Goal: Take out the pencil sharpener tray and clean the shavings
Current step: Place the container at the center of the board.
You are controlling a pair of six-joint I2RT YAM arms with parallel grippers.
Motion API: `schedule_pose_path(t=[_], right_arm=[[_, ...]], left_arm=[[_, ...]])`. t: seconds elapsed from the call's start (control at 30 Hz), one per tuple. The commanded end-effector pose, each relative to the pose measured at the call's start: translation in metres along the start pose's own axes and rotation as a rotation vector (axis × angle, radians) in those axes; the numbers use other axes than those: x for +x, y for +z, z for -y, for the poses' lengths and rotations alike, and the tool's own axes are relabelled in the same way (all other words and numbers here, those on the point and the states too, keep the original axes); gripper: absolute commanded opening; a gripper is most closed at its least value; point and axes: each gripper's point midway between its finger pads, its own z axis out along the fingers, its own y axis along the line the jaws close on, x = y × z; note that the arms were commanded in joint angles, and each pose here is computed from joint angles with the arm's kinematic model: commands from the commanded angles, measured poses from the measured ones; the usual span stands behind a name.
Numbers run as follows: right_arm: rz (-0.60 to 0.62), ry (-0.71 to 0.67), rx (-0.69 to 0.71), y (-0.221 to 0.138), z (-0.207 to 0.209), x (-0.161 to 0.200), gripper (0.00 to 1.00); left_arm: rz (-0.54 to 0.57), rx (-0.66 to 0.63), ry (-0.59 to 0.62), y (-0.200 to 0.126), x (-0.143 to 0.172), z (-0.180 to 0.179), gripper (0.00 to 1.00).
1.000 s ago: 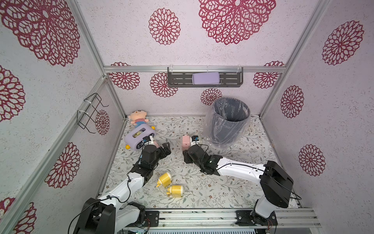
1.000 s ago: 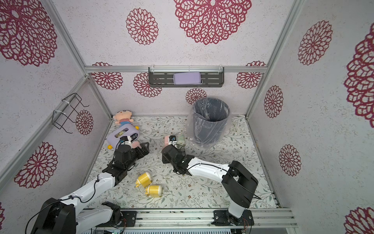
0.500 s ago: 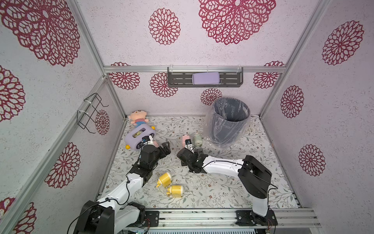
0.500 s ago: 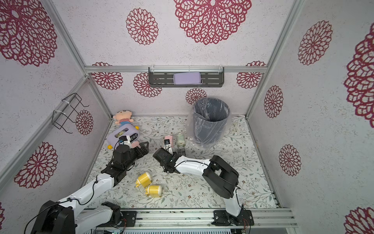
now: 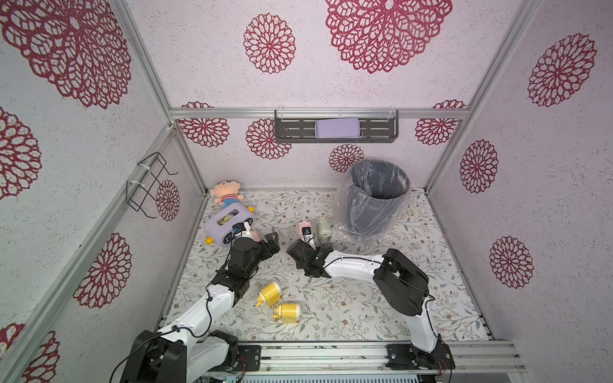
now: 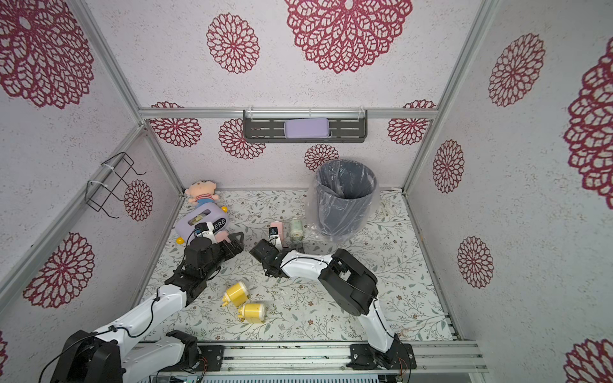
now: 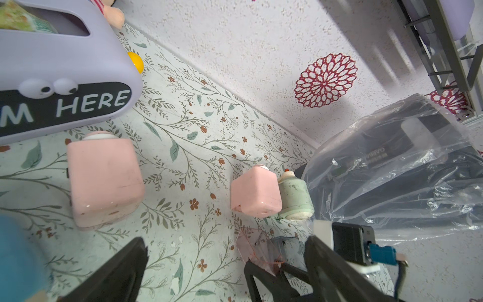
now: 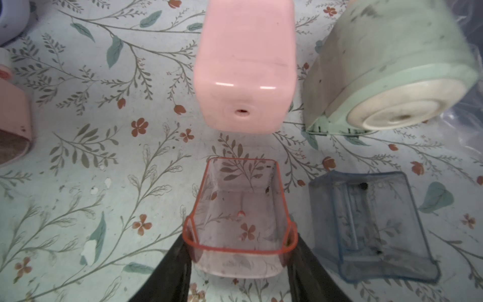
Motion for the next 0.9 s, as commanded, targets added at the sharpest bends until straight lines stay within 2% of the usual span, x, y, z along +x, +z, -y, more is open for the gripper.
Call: schedule_pose_path(t=[0.0,0.87], right_arm=[[0.008,-0.001,0.015,0.005,0.002,-0.008,0.46],[-0.066,0.007,-0.006,0.024,-0.002,0.019,0.54]], left_arm=[[0.015,0.017,-0.003,-0.003,-0.004,0.002,0.97],[0.019,0.030,-0.004,-0.006,-0.006,0.004,0.97]])
